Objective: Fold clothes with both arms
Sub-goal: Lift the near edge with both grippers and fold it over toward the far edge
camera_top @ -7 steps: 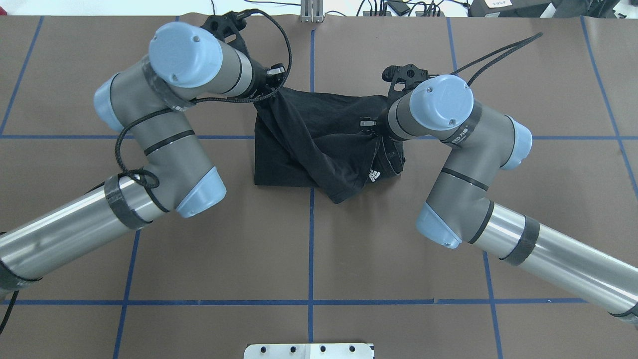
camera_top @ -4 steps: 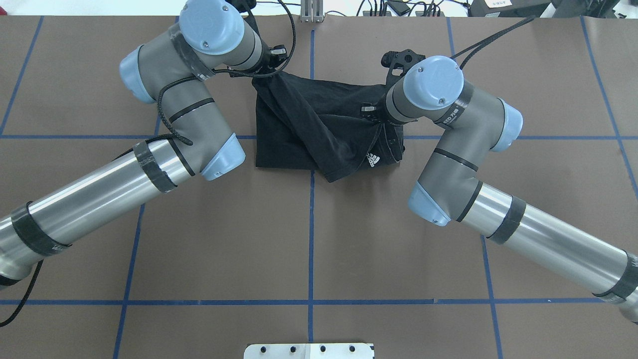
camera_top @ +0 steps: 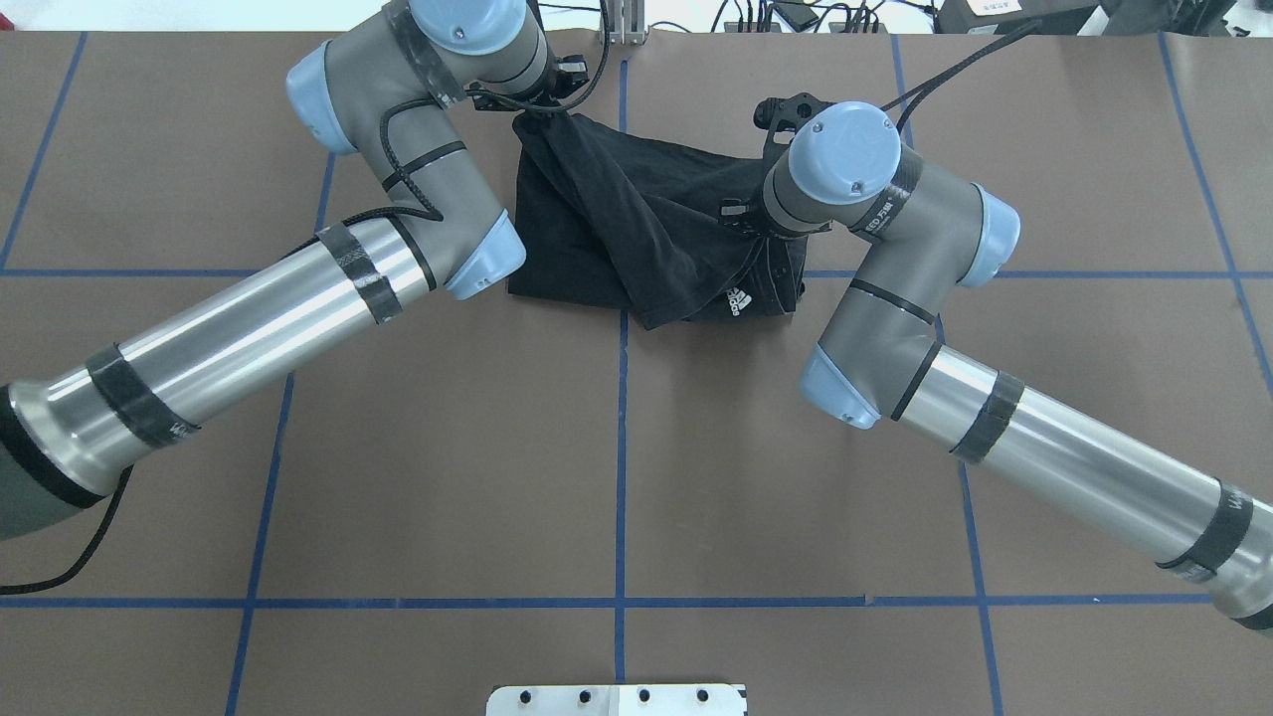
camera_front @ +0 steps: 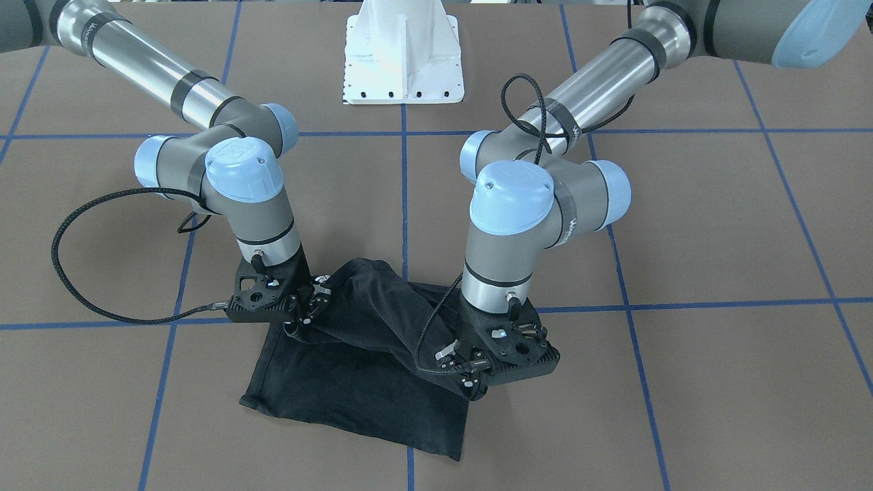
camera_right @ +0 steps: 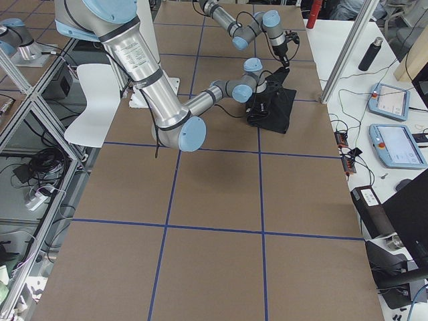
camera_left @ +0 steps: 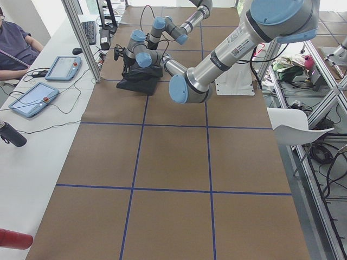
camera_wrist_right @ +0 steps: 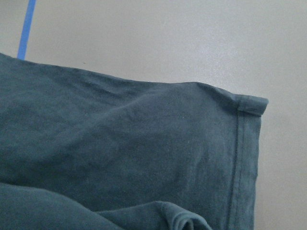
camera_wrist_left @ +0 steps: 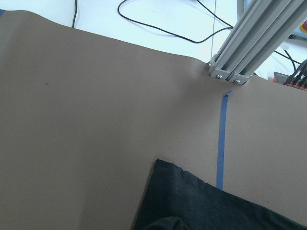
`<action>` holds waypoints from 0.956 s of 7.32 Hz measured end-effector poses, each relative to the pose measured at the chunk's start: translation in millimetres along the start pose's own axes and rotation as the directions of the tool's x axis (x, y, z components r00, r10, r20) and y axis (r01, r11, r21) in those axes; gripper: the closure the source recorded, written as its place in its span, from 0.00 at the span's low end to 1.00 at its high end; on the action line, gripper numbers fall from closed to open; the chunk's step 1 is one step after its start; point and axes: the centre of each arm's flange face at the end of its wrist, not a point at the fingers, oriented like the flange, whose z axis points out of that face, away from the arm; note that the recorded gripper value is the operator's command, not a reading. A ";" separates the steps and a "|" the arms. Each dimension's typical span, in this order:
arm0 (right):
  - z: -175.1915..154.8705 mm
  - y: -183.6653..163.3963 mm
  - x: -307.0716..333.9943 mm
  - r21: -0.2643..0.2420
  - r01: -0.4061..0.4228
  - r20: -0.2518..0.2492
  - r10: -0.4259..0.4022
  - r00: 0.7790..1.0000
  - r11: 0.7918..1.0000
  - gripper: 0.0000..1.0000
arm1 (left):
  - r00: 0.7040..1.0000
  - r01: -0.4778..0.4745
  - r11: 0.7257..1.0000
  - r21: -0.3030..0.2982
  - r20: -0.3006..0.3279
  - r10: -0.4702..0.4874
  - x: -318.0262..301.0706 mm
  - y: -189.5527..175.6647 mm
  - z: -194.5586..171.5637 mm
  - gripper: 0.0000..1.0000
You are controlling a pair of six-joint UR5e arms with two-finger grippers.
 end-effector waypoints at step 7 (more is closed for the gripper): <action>8.2 -89.9 26.0 -0.082 -0.002 -0.023 0.000 1.000 0.997 0.00 | 0.984 0.068 0.991 -0.119 -0.158 -0.086 17.8 -42.4 0.9 0.00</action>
